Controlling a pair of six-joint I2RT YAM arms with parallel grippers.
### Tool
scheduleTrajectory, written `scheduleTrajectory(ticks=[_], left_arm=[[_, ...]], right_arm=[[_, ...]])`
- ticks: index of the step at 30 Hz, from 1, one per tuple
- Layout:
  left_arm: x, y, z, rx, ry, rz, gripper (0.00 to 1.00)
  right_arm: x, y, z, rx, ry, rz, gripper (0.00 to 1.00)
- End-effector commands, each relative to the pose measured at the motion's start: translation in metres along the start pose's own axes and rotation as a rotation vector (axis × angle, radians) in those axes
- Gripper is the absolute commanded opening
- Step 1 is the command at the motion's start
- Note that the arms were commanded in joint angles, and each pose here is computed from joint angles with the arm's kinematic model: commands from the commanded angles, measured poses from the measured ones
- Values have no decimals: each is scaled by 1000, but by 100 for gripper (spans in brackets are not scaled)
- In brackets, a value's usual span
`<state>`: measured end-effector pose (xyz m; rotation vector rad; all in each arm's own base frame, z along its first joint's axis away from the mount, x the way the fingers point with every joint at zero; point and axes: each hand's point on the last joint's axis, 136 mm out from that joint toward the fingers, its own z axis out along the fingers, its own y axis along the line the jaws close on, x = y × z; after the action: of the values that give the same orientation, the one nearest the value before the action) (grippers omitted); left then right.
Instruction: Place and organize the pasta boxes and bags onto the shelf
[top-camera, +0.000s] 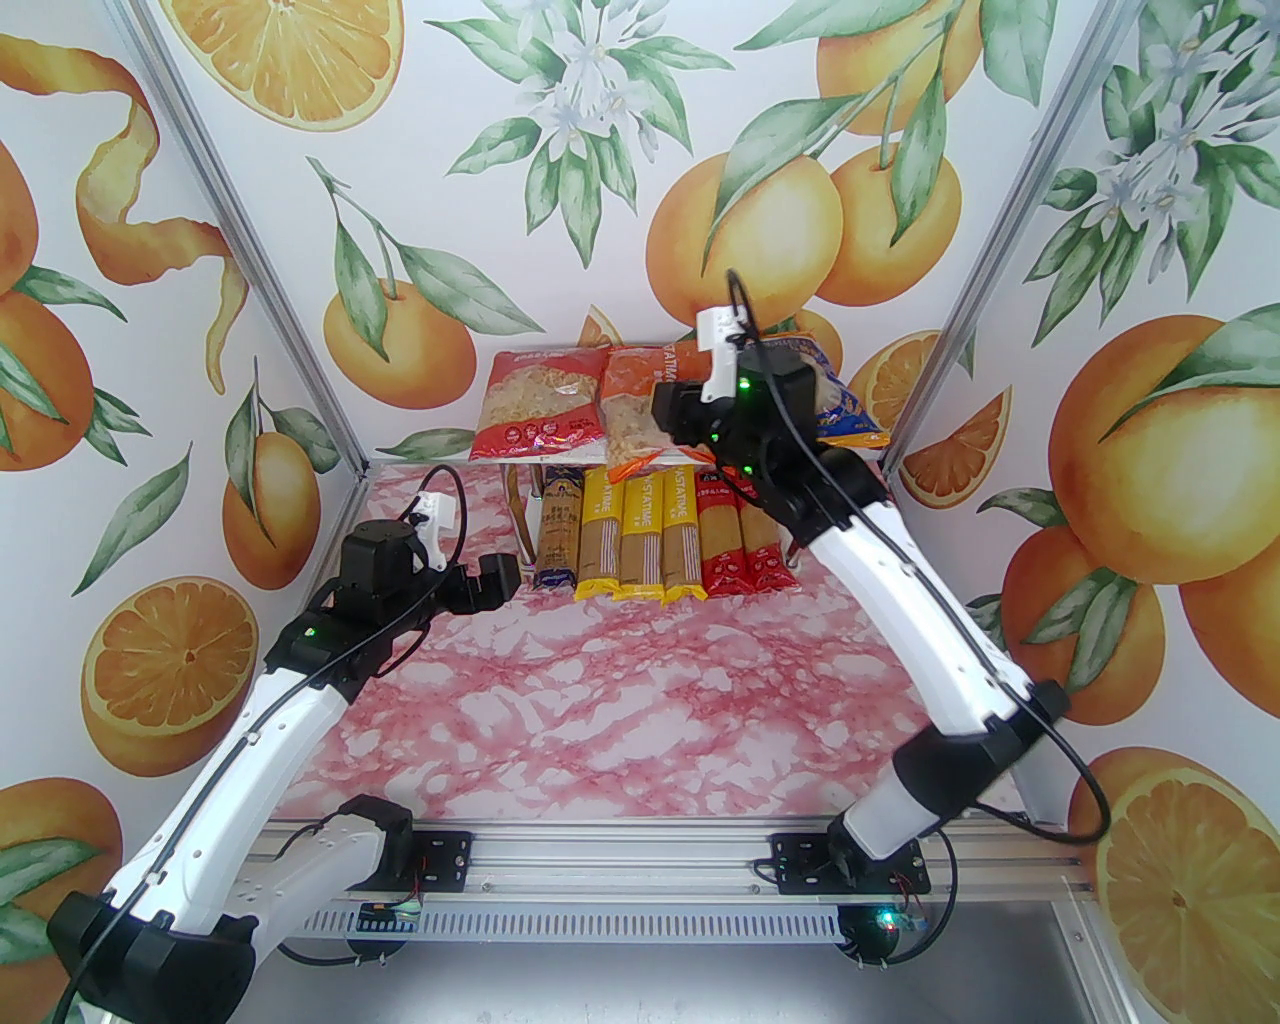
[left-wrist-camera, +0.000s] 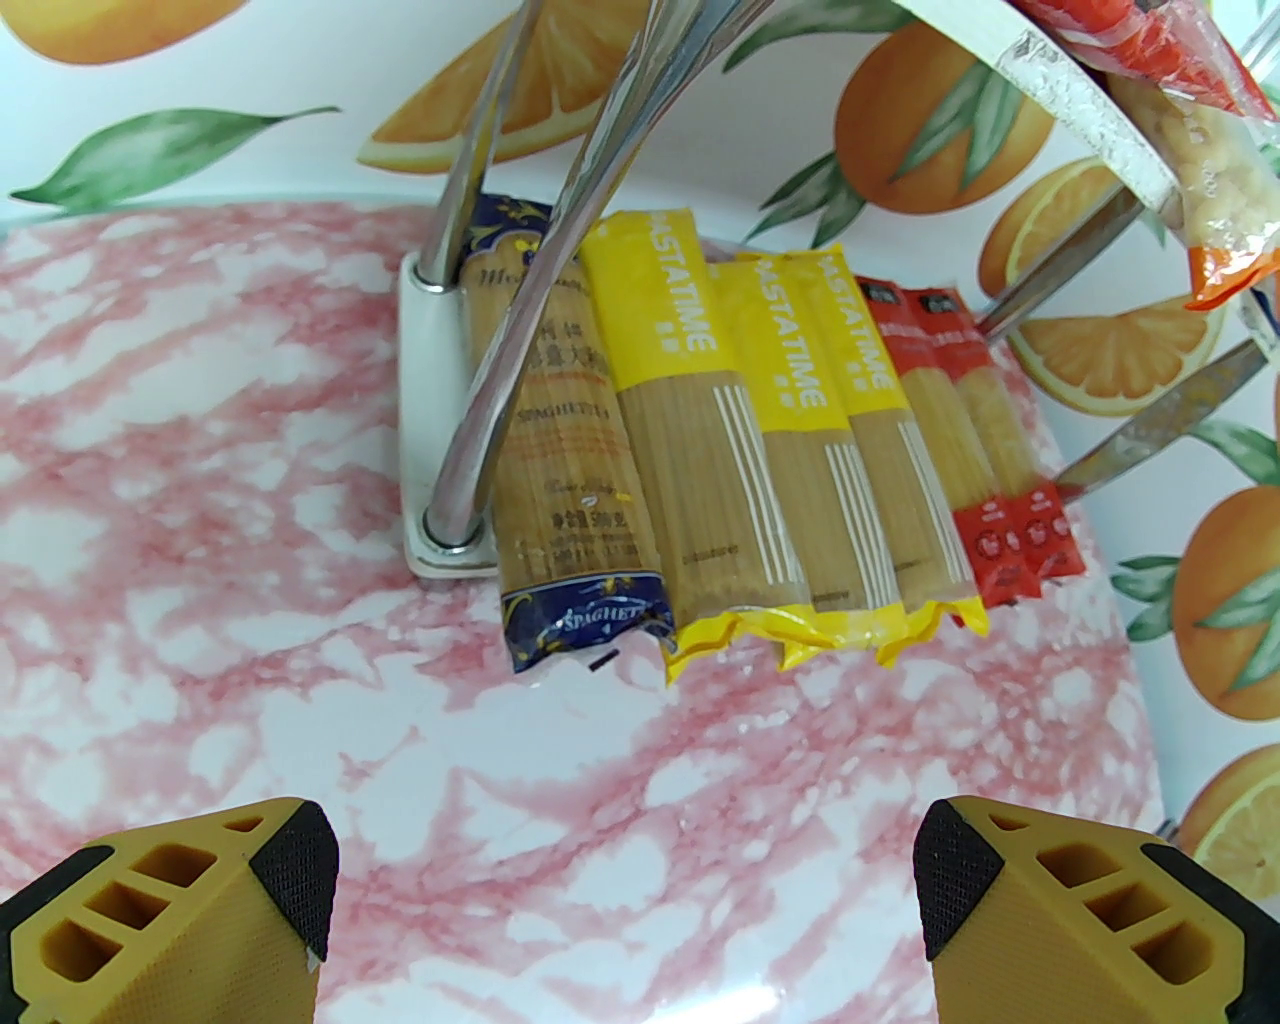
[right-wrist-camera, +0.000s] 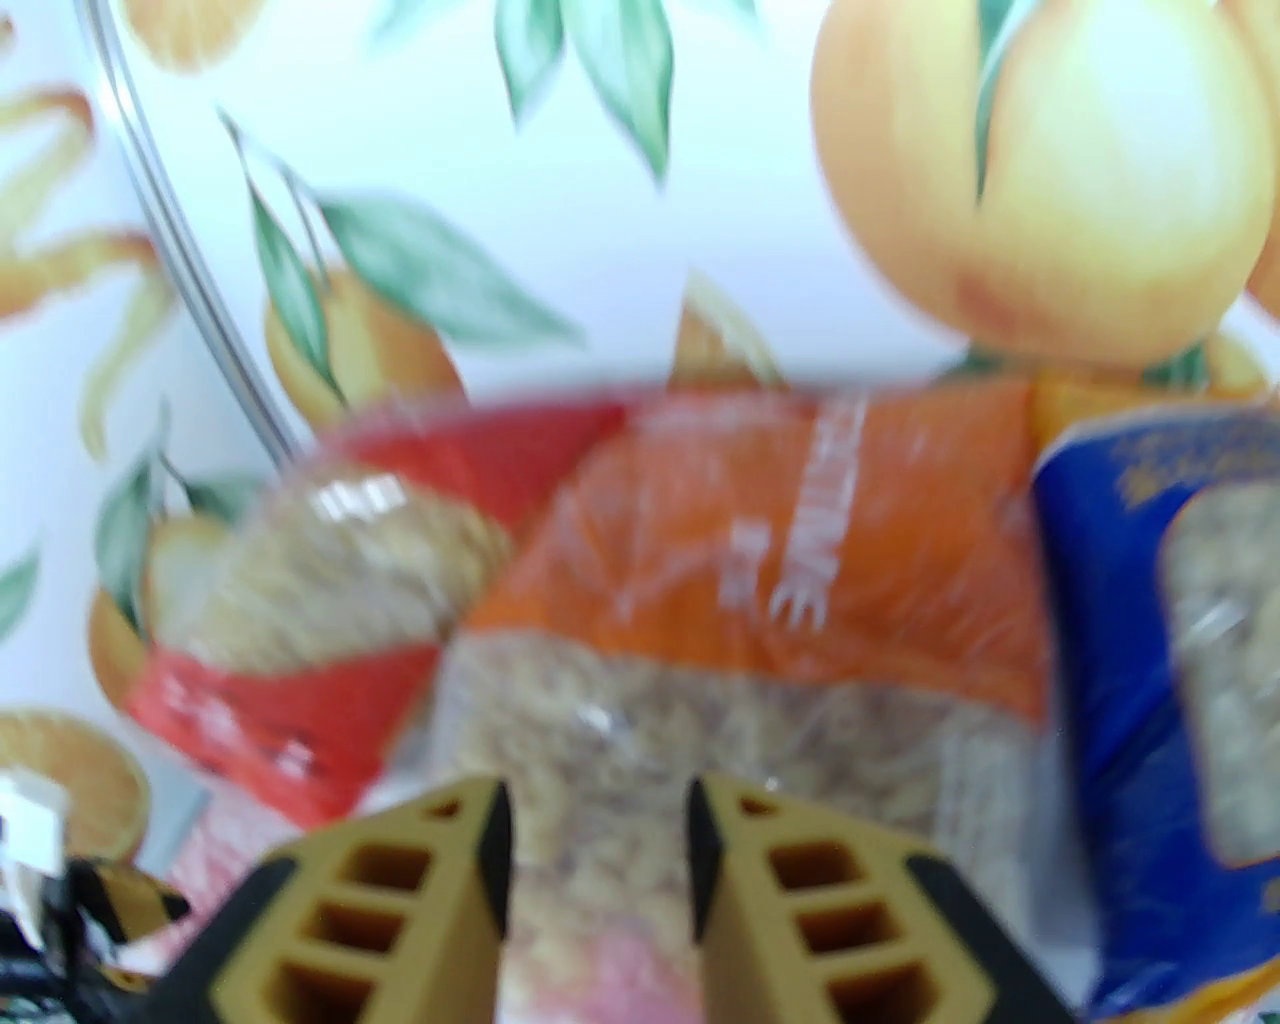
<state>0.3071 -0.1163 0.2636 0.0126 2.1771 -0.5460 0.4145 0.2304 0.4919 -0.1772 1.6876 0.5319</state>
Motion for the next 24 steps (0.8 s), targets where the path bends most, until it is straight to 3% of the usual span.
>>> scheduleTrajectory(ticks=[1,7,13,14,19,24], left_arm=[[-7,4,-11,-24,-39,26,100],[-8,25,-14,-78,-57,14,100],[-19,57,-20,-194,-151,26,100],[-22,65,-21,-224,-176,29,100],[-41,100,-27,-400,-305,78,100],[-50,122,-12,-502,-384,204,100]], right_arm=[[-53,-1,-50,6,-200,25,37],[-28,-42,-121,167,-222,39,40],[33,-99,-193,392,-218,116,48],[45,-109,-204,431,-211,125,53],[99,-146,-239,612,-115,113,99],[135,-165,-255,713,-39,118,100]])
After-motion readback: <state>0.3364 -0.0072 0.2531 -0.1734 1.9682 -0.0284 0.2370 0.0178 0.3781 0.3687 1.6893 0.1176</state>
